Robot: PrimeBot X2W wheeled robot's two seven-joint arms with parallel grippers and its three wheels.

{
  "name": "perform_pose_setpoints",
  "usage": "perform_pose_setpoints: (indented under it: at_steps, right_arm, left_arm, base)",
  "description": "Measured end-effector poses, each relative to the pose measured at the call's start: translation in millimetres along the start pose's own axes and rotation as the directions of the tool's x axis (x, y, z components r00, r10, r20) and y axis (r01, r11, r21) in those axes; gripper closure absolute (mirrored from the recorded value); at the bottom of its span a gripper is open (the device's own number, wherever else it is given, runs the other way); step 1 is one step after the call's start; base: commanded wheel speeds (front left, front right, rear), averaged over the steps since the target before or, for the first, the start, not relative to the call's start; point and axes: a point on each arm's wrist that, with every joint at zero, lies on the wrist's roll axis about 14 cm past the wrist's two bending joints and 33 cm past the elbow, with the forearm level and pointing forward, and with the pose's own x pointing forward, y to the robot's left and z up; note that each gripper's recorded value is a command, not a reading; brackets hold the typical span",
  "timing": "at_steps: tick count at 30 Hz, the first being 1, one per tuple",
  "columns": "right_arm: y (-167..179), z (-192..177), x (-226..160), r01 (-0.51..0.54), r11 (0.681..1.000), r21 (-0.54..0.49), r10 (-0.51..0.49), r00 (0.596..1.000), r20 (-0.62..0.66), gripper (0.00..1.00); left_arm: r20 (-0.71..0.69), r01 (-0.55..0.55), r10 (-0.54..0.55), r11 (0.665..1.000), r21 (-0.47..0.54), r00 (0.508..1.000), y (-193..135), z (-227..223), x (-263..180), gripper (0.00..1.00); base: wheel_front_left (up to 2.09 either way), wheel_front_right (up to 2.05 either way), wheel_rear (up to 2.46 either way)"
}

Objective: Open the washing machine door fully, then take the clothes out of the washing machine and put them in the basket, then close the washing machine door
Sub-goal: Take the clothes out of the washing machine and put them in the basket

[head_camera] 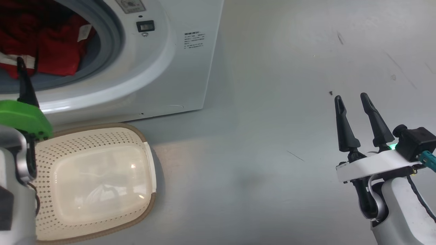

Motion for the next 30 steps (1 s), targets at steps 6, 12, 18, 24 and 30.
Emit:
perform_pose_setpoints:
  at_steps: [6,12,18,24,30]
  right_arm:
    - [-14,-1,-1,0.048,0.999,0.001,-0.048,0.999,-0.003,0.0]
    - [-22,-3,-3,0.079,0.997,0.008,-0.079,0.997,-0.013,0.0]
    - [-30,-6,-7,0.104,0.995,0.001,-0.104,0.994,-0.025,0.0]
    - [-40,-8,-12,0.141,0.99,-0.002,-0.141,0.989,-0.034,0.0]
    - [-47,-7,-16,0.166,0.986,-0.011,-0.166,0.985,-0.037,0.0]
  left_arm:
    - [-0.1,0.004,0.003,0.998,0.065,0.995,-1,-20,29,0.0]
    - [-0.173,0.02,0.004,0.991,0.134,0.985,-5,-35,52,0.0]
    - [-0.226,0.005,0.033,0.986,0.166,0.974,1,-42,72,0.0]
    - [-0.279,-0.012,0.064,0.982,0.187,0.958,5,-53,87,0.0]
    - [-0.332,-0.021,0.077,0.985,0.169,0.94,3,-63,96,0.0]
  base:
    - [0.0,0.0,0.0]
    - [0.0,0.0,0.0]
    - [0.0,0.0,0.0]
    - [0.0,0.0,0.0]
    - [0.0,0.0,0.0]
